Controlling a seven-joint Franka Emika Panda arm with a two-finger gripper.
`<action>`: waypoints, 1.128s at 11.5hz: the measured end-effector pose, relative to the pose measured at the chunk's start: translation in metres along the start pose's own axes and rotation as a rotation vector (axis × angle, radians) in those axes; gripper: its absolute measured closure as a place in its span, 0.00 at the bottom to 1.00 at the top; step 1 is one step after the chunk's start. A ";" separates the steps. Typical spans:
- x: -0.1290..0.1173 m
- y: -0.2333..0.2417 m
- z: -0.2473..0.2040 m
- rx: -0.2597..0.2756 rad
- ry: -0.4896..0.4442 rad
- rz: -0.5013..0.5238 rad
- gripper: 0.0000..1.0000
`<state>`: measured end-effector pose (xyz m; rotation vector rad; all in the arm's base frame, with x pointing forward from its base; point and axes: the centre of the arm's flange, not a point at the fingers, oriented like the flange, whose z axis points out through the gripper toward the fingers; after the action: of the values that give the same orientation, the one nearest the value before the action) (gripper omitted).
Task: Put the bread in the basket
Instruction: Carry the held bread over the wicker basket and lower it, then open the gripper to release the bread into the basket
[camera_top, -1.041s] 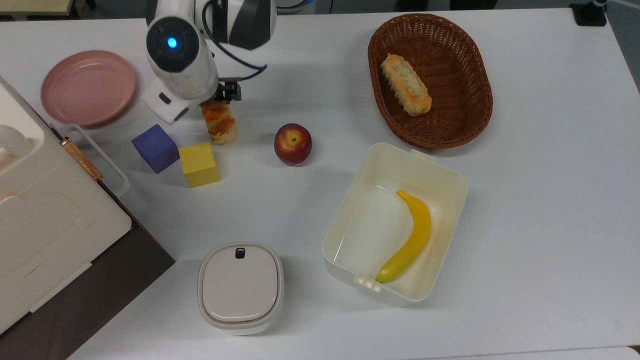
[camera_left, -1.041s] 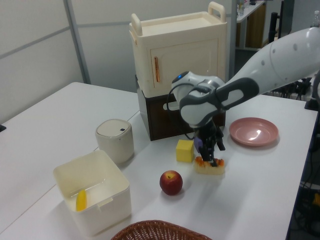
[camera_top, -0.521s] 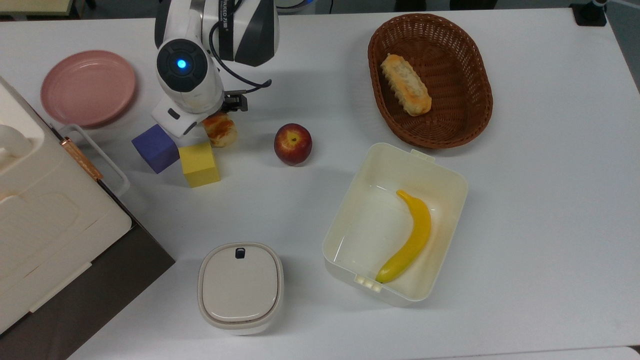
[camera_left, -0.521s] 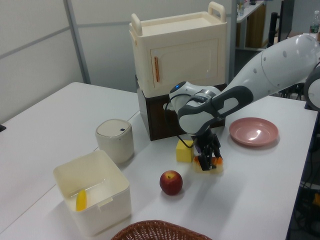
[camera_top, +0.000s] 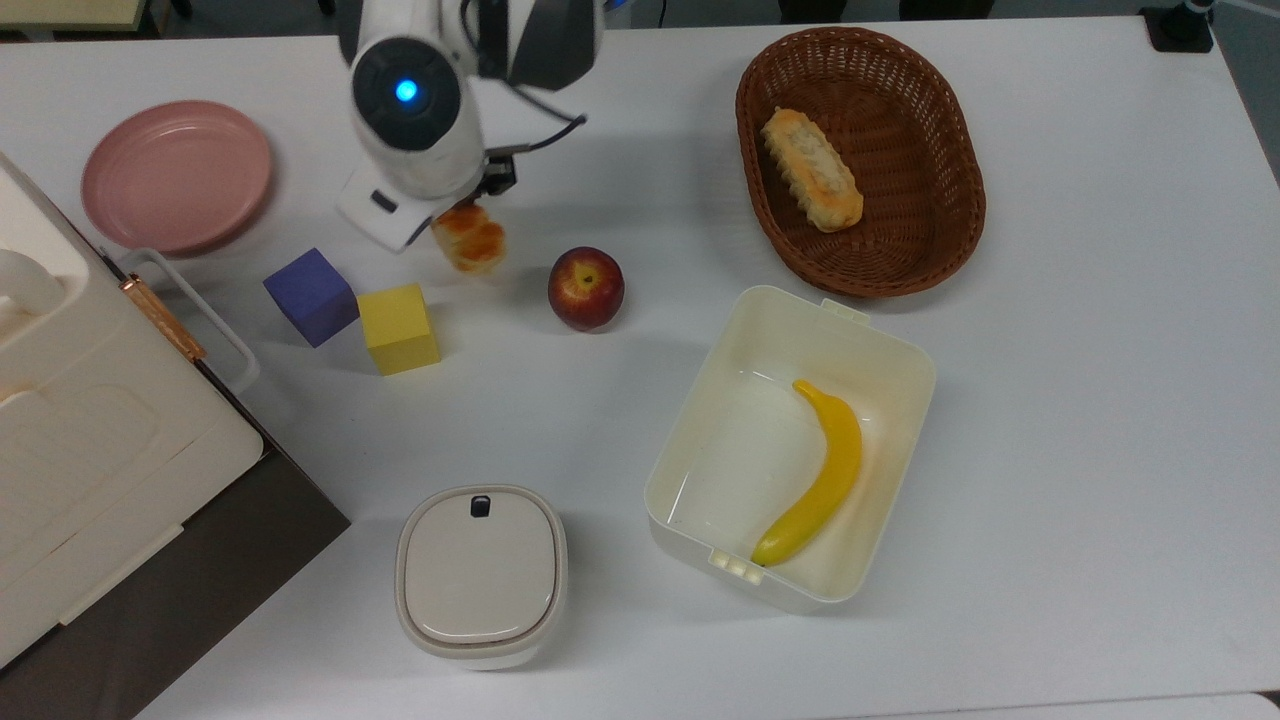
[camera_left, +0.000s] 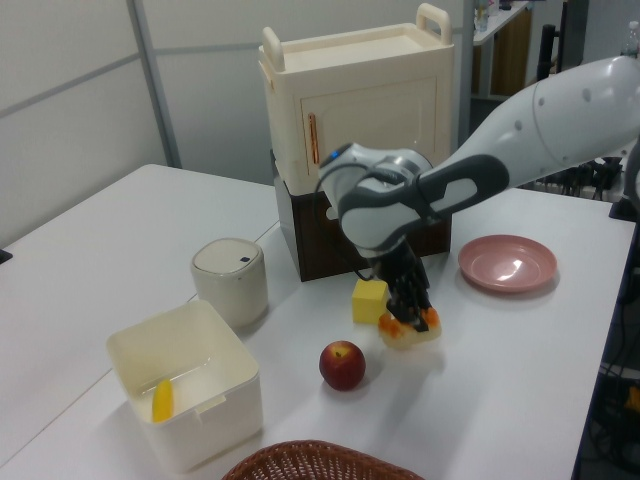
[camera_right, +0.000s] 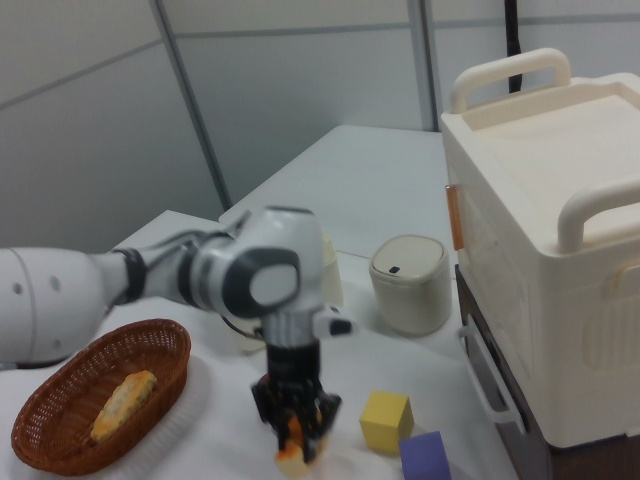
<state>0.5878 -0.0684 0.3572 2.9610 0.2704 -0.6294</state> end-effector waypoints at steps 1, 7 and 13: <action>-0.006 -0.022 -0.024 -0.007 0.012 -0.032 0.58; -0.026 -0.182 -0.107 -0.047 0.100 -0.173 0.57; -0.052 -0.343 -0.110 -0.130 0.140 -0.239 0.43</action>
<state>0.5175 0.2743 0.4571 2.8733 0.6582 -0.4088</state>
